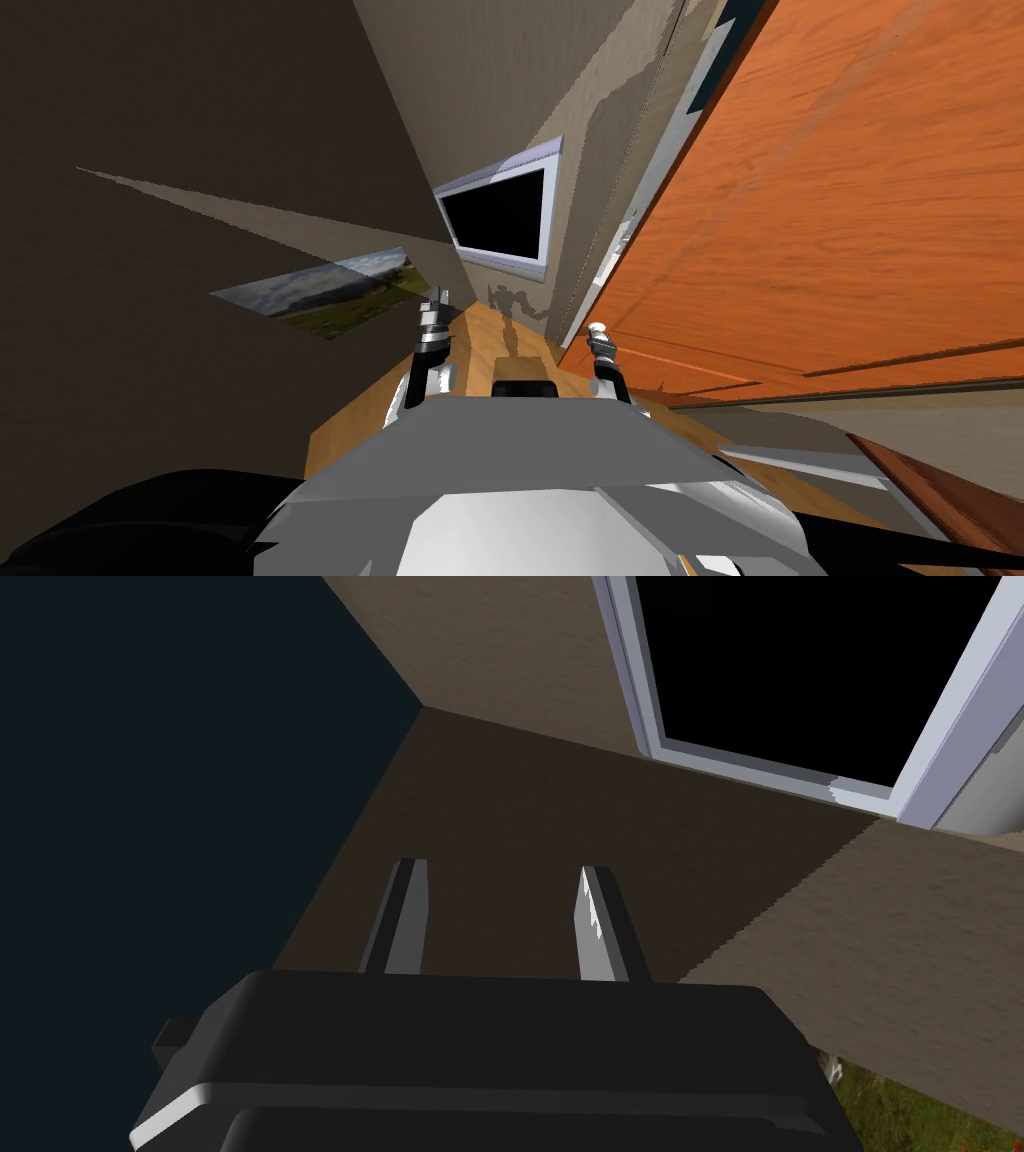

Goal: Pull the door open

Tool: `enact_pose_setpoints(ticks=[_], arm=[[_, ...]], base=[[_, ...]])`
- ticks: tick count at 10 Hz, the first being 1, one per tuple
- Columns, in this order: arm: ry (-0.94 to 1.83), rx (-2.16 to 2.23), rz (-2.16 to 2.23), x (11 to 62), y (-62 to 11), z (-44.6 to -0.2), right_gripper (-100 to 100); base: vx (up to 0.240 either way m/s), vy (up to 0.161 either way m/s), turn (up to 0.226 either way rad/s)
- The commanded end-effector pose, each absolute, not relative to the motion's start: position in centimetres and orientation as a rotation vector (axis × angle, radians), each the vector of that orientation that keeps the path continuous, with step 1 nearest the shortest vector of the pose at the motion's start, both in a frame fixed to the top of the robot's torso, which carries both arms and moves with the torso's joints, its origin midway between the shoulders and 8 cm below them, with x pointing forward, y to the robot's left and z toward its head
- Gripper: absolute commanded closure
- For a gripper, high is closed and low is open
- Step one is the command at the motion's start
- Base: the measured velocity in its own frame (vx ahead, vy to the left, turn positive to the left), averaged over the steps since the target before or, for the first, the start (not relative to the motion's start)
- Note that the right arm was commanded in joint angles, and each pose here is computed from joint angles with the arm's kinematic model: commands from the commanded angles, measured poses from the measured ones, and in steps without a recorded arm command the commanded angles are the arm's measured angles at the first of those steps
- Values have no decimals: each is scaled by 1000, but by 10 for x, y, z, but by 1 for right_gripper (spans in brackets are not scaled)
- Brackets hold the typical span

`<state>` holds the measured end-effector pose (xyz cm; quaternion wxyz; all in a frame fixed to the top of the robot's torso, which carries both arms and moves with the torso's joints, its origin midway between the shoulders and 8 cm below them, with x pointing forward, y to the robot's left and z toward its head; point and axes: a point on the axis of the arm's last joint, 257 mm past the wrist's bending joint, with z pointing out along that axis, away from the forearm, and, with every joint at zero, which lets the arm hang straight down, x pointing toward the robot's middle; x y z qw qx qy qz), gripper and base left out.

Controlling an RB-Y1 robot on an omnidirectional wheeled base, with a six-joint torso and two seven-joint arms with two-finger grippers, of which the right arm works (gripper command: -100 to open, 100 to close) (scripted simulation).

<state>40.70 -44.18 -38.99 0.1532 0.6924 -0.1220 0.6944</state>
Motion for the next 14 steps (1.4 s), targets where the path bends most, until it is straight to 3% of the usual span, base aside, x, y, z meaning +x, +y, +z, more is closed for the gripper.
enact_pose_setpoints(ticks=[1, 14], arm=[[-333, 2012, 2009, 403, -436, -393, 100], [-177, 2129, 2132, 380, -421, -392, 100]], base=[[-226, -57, 167], [-210, -28, 120]])
